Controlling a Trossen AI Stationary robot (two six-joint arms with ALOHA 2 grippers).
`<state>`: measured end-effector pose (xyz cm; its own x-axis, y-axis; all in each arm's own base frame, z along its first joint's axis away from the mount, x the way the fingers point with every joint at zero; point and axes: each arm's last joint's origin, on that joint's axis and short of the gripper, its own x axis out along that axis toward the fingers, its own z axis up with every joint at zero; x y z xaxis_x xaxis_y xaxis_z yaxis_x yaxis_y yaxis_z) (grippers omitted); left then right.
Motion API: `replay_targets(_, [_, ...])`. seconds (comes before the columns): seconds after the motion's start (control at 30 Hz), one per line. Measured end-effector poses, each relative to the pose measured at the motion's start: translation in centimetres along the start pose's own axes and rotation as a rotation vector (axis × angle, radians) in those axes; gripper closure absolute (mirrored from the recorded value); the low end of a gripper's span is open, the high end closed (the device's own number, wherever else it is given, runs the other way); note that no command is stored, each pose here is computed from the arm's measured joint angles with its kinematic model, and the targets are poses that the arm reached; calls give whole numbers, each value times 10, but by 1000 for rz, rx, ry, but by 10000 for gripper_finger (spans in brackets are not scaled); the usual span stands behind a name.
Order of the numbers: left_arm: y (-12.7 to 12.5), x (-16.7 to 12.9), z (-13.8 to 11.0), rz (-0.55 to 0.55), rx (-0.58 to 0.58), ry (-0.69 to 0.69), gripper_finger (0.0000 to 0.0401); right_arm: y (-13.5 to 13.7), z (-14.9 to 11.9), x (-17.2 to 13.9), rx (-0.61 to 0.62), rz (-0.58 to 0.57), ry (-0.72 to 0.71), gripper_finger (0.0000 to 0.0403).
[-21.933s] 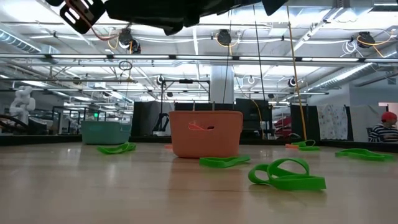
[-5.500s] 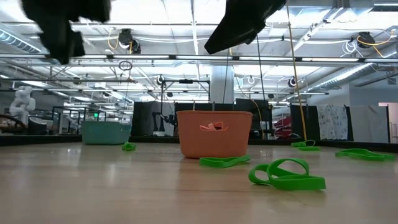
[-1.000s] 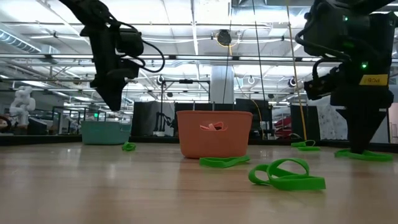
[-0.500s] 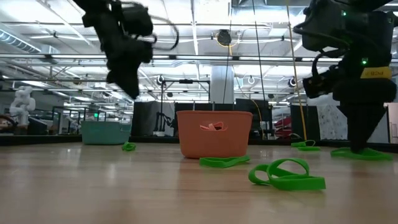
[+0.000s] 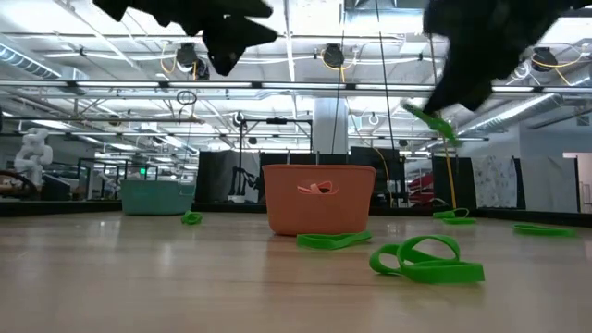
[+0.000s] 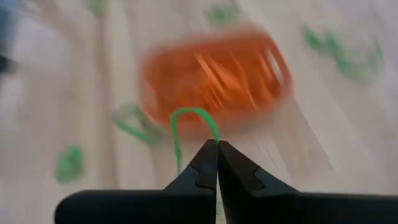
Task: Sort rubber bands into baskets
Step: Put the green rubber band into the green bin
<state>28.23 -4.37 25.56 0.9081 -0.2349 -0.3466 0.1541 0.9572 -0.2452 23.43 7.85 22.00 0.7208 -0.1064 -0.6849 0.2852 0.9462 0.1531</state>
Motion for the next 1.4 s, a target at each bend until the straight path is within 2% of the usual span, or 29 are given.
replay_targets(0.1, [-10,14,-6,-9,-49,-113,253,9,14,-2,-83,84,-144,402])
replay_targets(0.2, [-14,32,-15,25,-156,-156,253,15,24,-5,-136,132,-256,402])
replay_targets(0.3, [-11,49,-27,26,-279,-172,253,18,31,-7,-158,155,-323,402])
replay_targets(0.37, [-10,58,-32,6,-315,-189,253,18,32,-7,-162,157,-334,402])
replay_targets(0.53, [-8,72,-39,-24,-316,-238,253,17,33,-7,-158,151,-343,403])
replay_targets(0.77, [-2,73,-33,-41,-317,-323,253,11,37,-5,-142,130,-347,403])
replay_targets(1.03, [12,72,-29,3,-329,-350,253,7,40,-3,-128,113,-352,402])
replay_targets(1.4, [12,73,-13,-54,-312,-378,253,-2,46,-1,-100,83,-371,402])
